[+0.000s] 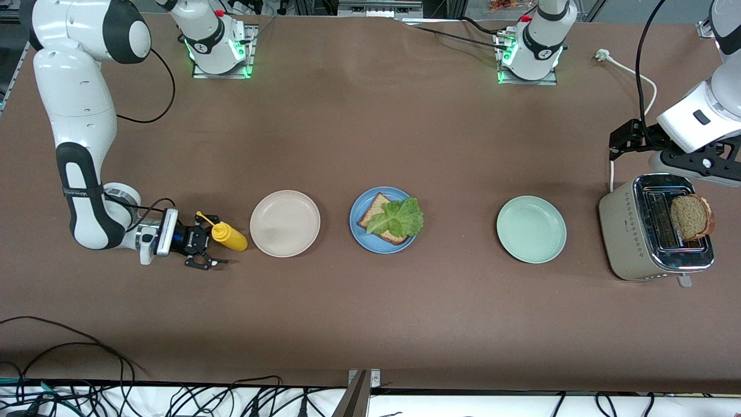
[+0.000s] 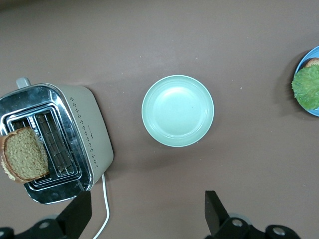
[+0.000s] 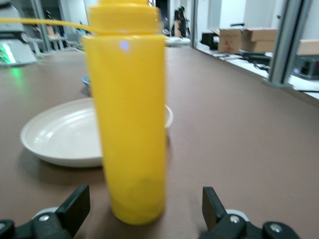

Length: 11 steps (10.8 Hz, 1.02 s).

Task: Make sandwich in blue plate with both arms
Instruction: 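Close the right gripper around the yellow mustard bottle and lift it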

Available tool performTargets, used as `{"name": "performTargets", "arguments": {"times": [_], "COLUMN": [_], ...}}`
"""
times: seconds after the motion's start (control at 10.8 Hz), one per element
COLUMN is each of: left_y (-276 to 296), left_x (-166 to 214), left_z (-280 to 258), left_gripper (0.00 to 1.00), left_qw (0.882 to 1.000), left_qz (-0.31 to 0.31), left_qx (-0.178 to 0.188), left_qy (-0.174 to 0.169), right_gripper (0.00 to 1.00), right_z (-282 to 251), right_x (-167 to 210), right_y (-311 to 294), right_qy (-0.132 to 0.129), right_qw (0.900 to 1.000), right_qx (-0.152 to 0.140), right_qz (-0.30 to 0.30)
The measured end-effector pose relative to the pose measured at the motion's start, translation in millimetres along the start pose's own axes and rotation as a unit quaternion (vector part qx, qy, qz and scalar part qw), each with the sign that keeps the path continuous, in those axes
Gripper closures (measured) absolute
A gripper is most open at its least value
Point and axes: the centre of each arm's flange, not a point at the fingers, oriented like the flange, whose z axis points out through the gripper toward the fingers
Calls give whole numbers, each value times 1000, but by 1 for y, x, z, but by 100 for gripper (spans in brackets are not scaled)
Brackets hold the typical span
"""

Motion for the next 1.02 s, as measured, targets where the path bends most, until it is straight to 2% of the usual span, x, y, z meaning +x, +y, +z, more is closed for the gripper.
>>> {"name": "performTargets", "arguments": {"times": [0.19,0.37,0.56,0.65,0.84,1.02], "left_y": [-1,-11,-17,-17,-17,-17], "left_x": [0,-2,-3,-3,-3,-2], "left_z": [0,1,2,2,2,4], "left_gripper": [0,0,0,0,0,0], "left_qw": [1000,1000,1000,1000,1000,1000], "left_qz": [-1,-10,-15,-15,-15,-15], "left_qx": [0,-1,-1,-1,-1,-2], "left_qy": [0,-1,-1,-1,-2,-5], "right_gripper": [0,0,9,17,49,62], "right_z": [2,3,8,10,14,16], "right_x": [-2,-1,1,2,2,4], "right_y": [-8,-9,-7,-6,-3,-1], "right_qy": [18,24,29,27,18,15], "right_qw": [1000,1000,1000,1000,1000,1000], "right_qx": [13,11,5,1,-8,-14], "right_qz": [-2,-3,-3,-5,-5,-6]}}
